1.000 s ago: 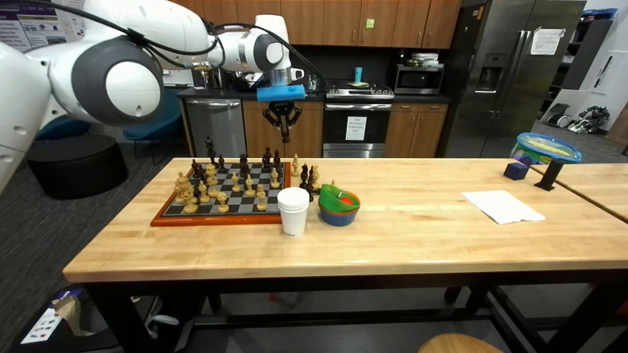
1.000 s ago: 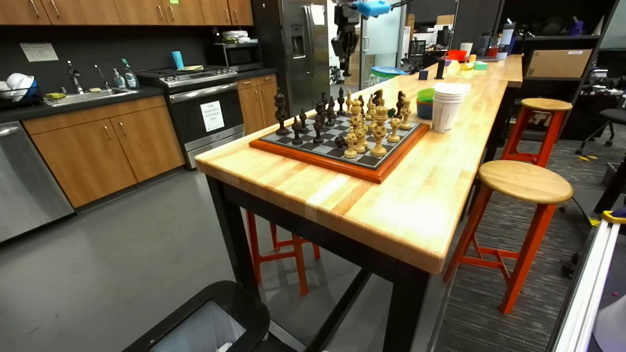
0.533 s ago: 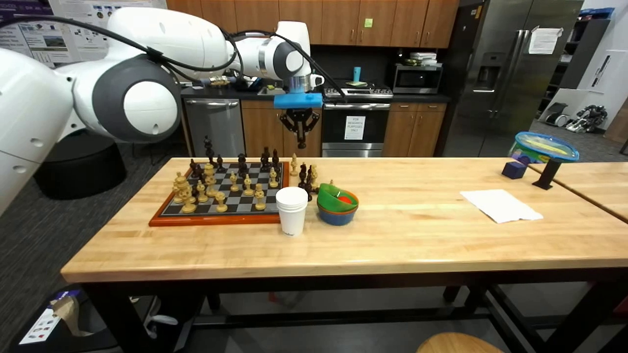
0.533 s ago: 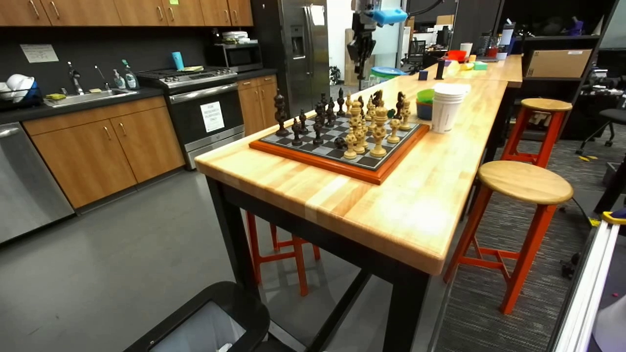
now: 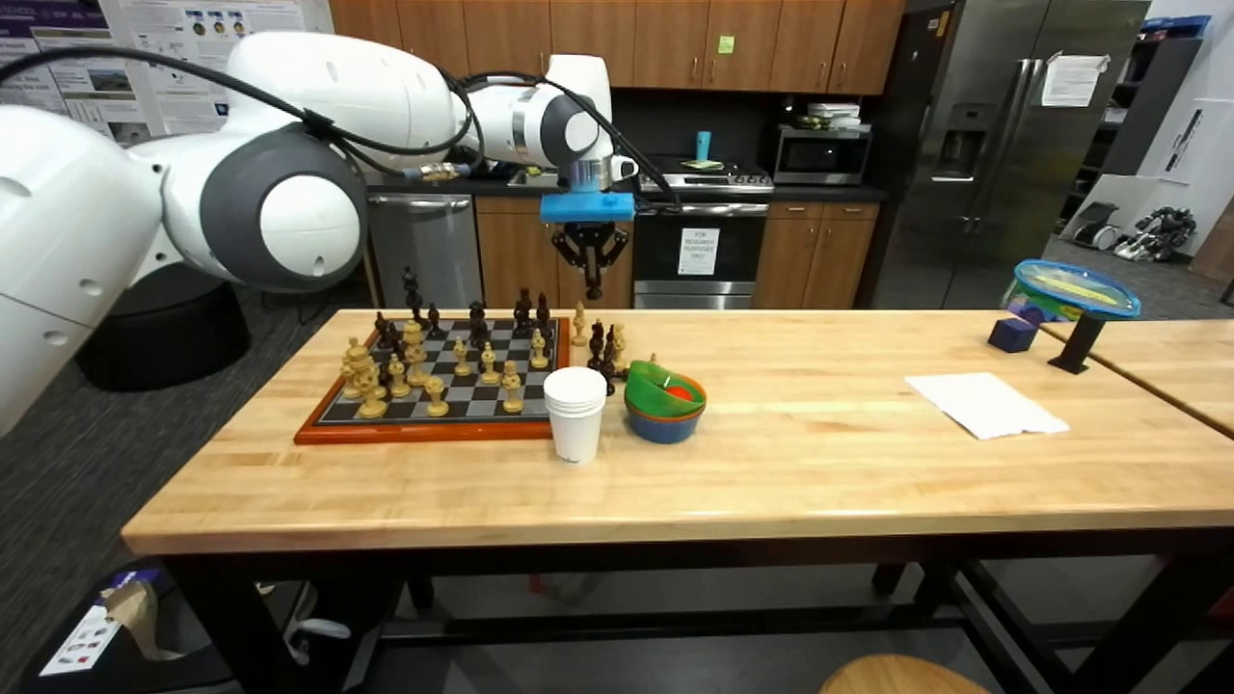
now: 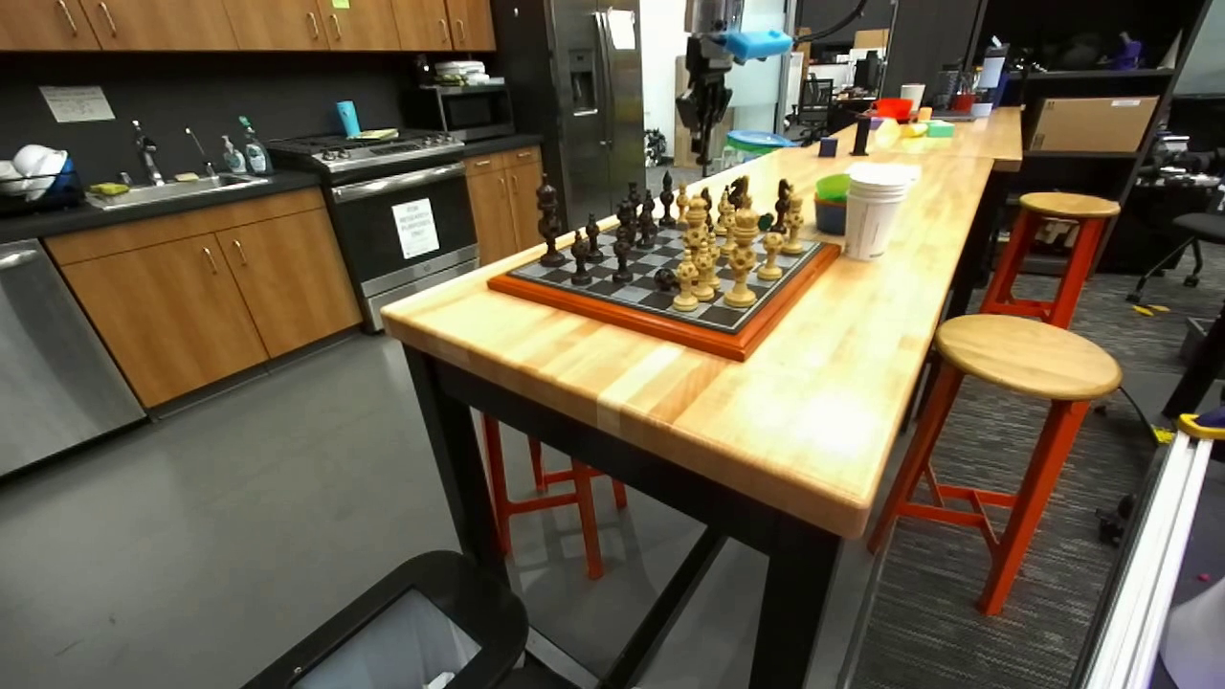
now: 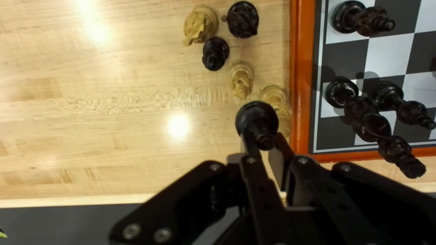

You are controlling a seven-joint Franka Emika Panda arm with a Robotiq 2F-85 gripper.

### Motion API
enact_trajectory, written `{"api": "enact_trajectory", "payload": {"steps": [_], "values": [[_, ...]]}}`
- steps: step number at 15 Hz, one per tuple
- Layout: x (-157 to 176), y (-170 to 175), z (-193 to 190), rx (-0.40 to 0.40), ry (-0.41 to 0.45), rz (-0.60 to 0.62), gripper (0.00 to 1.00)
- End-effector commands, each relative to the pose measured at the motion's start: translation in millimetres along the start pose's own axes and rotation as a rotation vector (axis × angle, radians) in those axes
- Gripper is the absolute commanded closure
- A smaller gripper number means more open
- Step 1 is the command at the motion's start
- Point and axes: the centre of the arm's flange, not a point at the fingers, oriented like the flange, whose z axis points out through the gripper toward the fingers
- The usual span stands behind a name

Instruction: Take the chess piece off of the chess board

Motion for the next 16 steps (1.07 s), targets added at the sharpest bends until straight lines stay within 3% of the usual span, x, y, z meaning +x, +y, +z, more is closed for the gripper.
{"api": "enact_trajectory", "payload": {"steps": [1, 6, 16], "values": [[30, 15, 16, 0.008, 0.011, 0.005, 0.96], [44, 22, 43, 0.010, 0.025, 0.015, 0.96], [55, 37, 62, 0.023, 0.073, 0.026, 0.96]]}}
